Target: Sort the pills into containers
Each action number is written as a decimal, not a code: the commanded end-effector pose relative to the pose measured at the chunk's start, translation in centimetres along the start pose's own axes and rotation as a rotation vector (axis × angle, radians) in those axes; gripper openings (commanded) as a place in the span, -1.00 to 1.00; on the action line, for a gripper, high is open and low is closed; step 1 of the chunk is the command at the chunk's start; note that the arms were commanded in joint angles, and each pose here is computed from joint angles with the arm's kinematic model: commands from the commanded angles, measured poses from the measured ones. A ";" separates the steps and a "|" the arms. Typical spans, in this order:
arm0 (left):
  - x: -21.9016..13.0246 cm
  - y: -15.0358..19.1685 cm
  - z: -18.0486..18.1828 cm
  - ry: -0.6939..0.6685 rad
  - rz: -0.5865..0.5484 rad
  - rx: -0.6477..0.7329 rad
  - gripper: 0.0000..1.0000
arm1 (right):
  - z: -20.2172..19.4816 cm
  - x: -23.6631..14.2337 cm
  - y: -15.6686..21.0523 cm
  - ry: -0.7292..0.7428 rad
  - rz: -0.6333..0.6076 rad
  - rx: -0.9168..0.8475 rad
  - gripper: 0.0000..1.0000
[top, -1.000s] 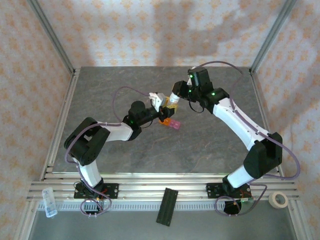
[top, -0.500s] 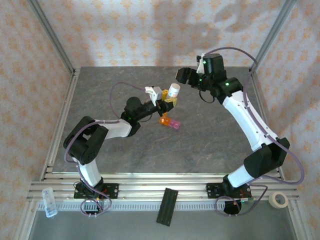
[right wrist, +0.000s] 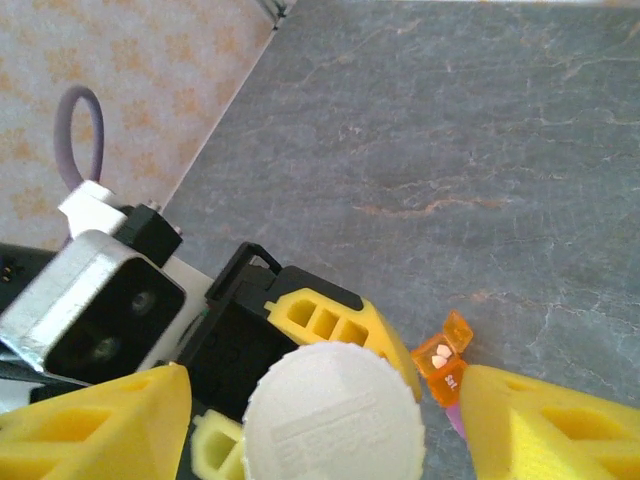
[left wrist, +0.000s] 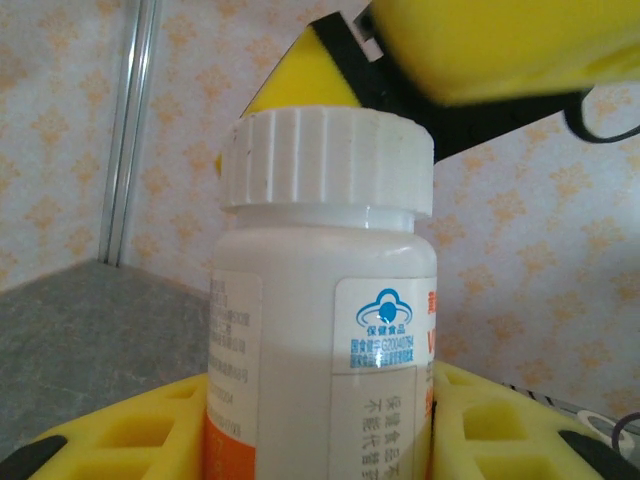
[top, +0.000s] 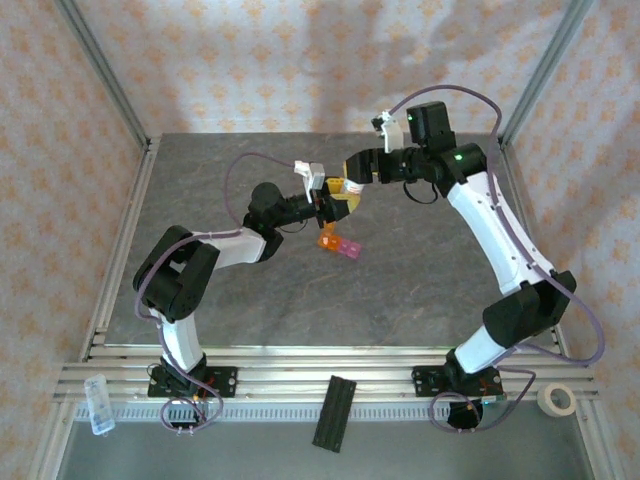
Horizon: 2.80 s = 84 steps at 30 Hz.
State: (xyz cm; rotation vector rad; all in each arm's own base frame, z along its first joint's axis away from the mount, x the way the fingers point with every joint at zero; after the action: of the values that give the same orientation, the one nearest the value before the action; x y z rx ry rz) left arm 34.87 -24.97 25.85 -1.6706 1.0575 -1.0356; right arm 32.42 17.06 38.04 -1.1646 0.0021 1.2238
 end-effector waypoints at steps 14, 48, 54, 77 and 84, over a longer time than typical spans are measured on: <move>0.5 -1.5 -0.4 0.067 -0.035 0.027 -1.00 | -0.6 0.6 0.5 0.008 0.030 0.027 -0.35; 0.1 0.0 -0.9 -0.237 -0.095 0.256 -1.00 | -0.2 1.1 0.7 0.341 -0.258 0.402 0.24; 0.0 -0.7 -0.7 -0.137 -0.081 0.195 -1.00 | 0.0 -2.1 -0.5 0.214 -0.242 0.228 0.54; 1.2 -1.1 -0.9 0.080 -0.019 0.026 -1.00 | 0.8 0.0 0.3 0.014 -0.055 -0.002 0.42; 1.2 -1.1 -0.8 0.084 -0.016 0.022 -1.00 | 0.6 0.6 0.5 0.010 -0.038 0.010 0.02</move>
State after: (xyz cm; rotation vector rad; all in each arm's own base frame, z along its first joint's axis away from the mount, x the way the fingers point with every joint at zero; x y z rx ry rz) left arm 34.49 -25.96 25.92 -1.6613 1.1165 -1.0476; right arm 31.85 17.72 36.93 -1.1525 0.0164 1.1870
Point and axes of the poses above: each hand's point on the last joint's axis, 136 mm out from that joint toward the fingers, its own x axis out along the fingers, its own z axis along the line the jaws close on, y = z × x, the point moved 9 cm from there along -x, back along the fingers, and after that the axes turned 1 degree about -x, right-handed, at the moved point
